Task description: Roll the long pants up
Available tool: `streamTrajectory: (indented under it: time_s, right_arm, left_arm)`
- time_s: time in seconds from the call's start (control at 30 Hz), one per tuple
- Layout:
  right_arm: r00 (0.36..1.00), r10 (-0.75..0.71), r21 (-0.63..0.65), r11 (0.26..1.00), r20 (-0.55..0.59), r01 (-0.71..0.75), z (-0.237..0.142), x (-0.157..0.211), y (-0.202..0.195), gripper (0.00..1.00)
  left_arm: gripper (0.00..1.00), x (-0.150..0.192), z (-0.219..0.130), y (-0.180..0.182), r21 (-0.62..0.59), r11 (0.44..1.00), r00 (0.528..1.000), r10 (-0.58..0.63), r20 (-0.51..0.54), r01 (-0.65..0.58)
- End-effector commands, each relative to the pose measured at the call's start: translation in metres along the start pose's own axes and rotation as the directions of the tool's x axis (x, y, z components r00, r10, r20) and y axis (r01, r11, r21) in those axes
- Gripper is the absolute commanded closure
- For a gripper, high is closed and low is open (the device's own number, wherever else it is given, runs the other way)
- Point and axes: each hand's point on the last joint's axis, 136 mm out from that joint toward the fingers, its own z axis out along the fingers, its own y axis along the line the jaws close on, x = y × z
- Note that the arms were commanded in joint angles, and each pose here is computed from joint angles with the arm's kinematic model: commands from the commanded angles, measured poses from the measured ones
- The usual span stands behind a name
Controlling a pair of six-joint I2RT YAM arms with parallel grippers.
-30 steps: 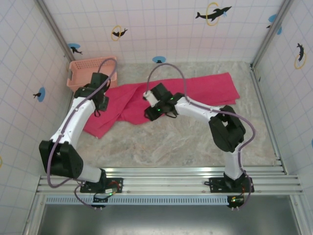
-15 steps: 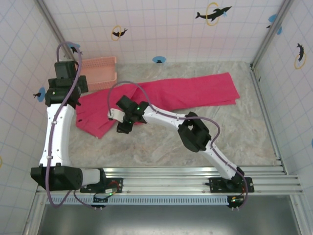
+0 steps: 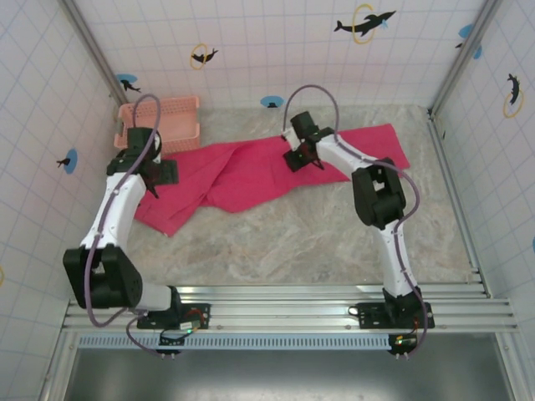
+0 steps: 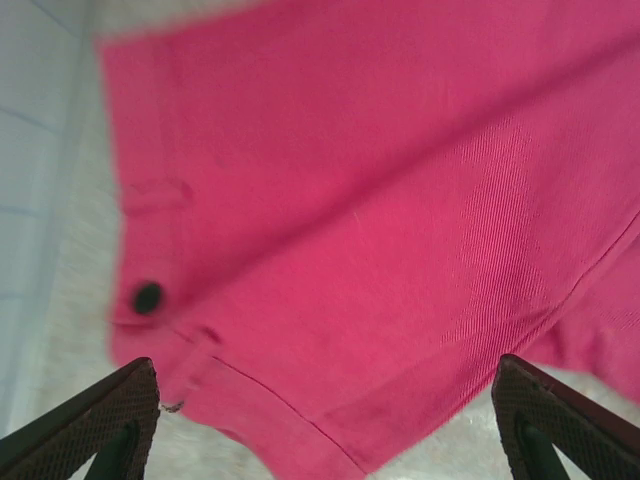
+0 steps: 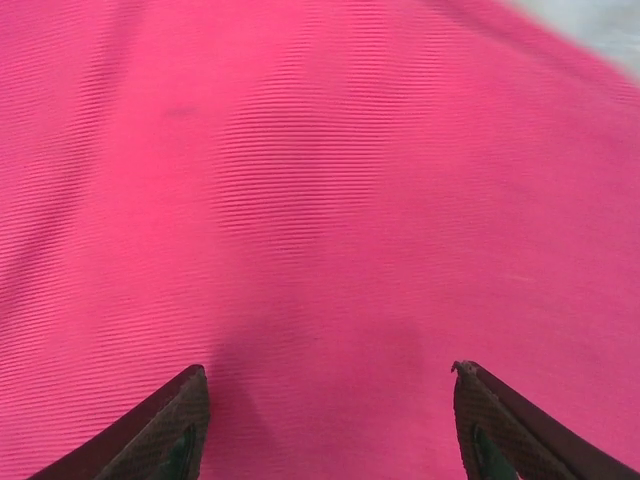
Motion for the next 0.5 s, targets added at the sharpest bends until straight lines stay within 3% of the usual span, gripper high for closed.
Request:
streamTrajectory:
  time_s: [0.0,0.23,0.47]
  right_arm:
    - [0.997,0.069,0.065,0.996,-0.038,-0.066,-0.013,0.001,-0.018,0.33]
    - [0.967,0.145,0.16,0.981,-0.211,-0.112,0.017,0.041,-0.063,0.32]
    - [0.918,0.251,0.156,0.965,-0.307,-0.212,0.009,0.072,-0.078,0.32]
  left_arm:
    - [0.13,-0.004,0.027,-0.029,0.079,0.997,1.0,-0.001,-0.024,0.002]
    - [0.11,-0.001,0.072,-0.043,0.019,0.998,0.989,0.067,-0.132,-0.065]
    - [0.08,-0.001,0.093,-0.054,0.009,0.988,0.969,0.15,-0.197,-0.152]
